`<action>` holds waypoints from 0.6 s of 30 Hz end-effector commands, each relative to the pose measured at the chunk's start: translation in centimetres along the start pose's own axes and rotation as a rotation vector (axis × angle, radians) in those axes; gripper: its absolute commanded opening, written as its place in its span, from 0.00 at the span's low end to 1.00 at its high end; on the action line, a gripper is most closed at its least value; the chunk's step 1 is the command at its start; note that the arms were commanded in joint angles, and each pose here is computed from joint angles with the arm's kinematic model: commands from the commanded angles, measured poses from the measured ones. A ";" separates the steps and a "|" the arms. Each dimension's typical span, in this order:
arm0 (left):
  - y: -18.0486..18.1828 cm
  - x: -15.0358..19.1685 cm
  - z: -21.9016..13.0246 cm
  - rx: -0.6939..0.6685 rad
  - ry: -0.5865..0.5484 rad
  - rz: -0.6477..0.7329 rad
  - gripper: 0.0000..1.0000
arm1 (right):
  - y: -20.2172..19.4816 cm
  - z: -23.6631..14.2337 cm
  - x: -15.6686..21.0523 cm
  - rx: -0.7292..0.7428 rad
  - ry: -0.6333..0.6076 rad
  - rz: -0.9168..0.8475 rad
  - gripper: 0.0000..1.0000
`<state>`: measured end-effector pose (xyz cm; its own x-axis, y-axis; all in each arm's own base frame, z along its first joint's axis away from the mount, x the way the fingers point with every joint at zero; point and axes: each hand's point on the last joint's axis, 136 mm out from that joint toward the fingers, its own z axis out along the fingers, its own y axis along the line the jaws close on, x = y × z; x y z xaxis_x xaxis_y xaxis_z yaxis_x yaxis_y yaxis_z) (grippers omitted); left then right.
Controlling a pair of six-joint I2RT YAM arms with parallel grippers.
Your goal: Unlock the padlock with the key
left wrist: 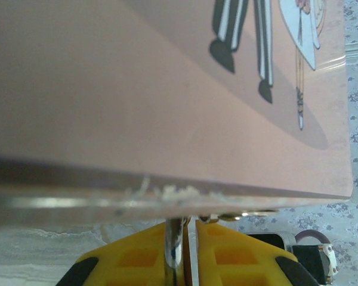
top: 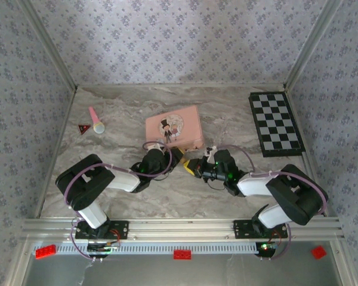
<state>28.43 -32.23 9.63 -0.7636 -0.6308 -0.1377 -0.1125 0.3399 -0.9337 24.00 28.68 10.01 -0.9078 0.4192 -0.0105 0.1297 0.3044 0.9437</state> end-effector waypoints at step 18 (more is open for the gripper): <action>1.8 1.5 0.1 -0.132 0.090 -0.046 0.00 | 0.1 -3.8 -2.5 0.183 -0.078 -0.451 0.49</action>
<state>27.69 -32.45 8.78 -0.7856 -0.5982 -0.1581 -0.1352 0.4153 -0.8996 25.15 25.71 12.07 -0.8767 0.3717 -0.3055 -0.1053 0.4713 0.8757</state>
